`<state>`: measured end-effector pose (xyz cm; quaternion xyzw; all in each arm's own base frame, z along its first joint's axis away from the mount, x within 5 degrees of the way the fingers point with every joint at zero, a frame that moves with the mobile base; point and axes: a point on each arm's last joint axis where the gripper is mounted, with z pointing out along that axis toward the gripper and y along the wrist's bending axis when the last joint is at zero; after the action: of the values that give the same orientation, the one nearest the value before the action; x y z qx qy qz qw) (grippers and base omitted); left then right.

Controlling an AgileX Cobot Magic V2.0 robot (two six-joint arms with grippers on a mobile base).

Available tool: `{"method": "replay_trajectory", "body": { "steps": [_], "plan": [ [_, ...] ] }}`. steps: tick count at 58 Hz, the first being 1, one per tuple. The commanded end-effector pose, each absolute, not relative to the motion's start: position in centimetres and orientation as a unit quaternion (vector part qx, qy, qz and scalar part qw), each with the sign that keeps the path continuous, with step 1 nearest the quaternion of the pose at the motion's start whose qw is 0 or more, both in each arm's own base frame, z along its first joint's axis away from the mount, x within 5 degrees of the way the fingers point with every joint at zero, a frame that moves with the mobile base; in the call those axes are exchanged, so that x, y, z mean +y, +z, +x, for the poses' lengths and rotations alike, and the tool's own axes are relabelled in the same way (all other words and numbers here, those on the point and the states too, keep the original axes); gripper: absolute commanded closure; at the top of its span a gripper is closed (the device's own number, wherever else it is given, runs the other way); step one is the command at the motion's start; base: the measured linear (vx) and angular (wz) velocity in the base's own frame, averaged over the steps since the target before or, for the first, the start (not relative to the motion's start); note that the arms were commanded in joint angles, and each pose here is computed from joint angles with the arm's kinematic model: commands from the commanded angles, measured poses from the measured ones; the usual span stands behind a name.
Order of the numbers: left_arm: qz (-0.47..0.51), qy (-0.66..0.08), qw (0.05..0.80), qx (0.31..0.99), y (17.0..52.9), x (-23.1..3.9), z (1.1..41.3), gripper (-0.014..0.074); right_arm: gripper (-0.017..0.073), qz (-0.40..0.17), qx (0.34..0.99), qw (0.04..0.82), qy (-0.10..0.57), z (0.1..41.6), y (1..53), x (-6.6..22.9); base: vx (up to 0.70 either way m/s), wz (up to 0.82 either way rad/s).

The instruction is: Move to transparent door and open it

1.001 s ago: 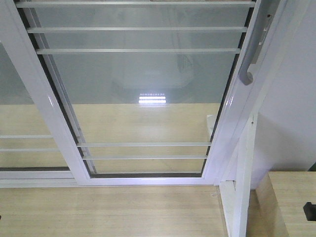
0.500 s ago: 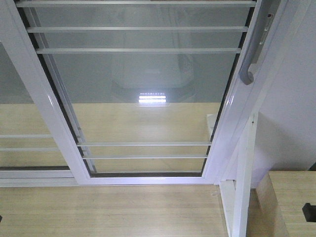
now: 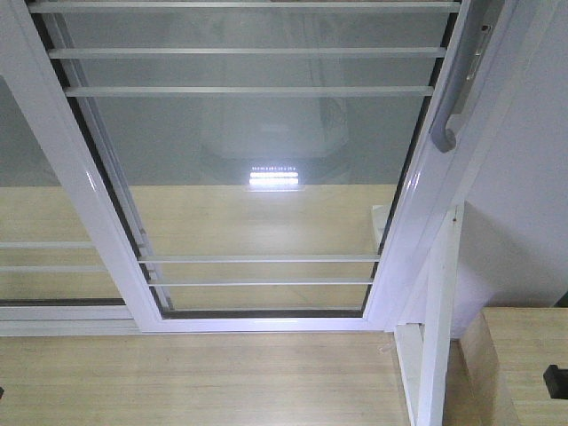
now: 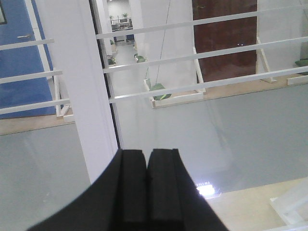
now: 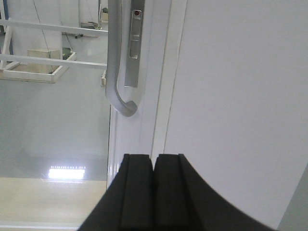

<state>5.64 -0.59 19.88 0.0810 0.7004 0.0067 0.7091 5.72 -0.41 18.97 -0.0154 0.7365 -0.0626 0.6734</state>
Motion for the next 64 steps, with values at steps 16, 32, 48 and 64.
{"method": "replay_trajectory", "body": {
  "steps": [16,32,48,64],
  "plan": [
    [0.072,-0.004,0.757,0.649,20.5,-0.7,5.7,0.0599,0.0567,-0.018,0.682,0.728,-0.075,5.9,20.2,-0.5,0.00,0.00],
    [0.041,-0.034,0.780,0.624,22.2,-0.6,5.4,0.0599,0.0563,0.006,0.672,0.739,-0.049,5.4,23.2,-0.4,0.00,0.00],
    [0.035,-0.043,0.775,0.630,28.7,-0.6,5.7,0.0599,0.0561,-0.044,0.693,0.713,-0.096,5.5,31.0,-0.4,0.00,0.00],
    [0.066,-0.012,0.740,0.670,31.4,-1.3,11.2,0.0599,0.0561,-0.072,0.739,0.661,-0.113,11.9,32.8,-0.9,0.00,0.00]
  ]
}}
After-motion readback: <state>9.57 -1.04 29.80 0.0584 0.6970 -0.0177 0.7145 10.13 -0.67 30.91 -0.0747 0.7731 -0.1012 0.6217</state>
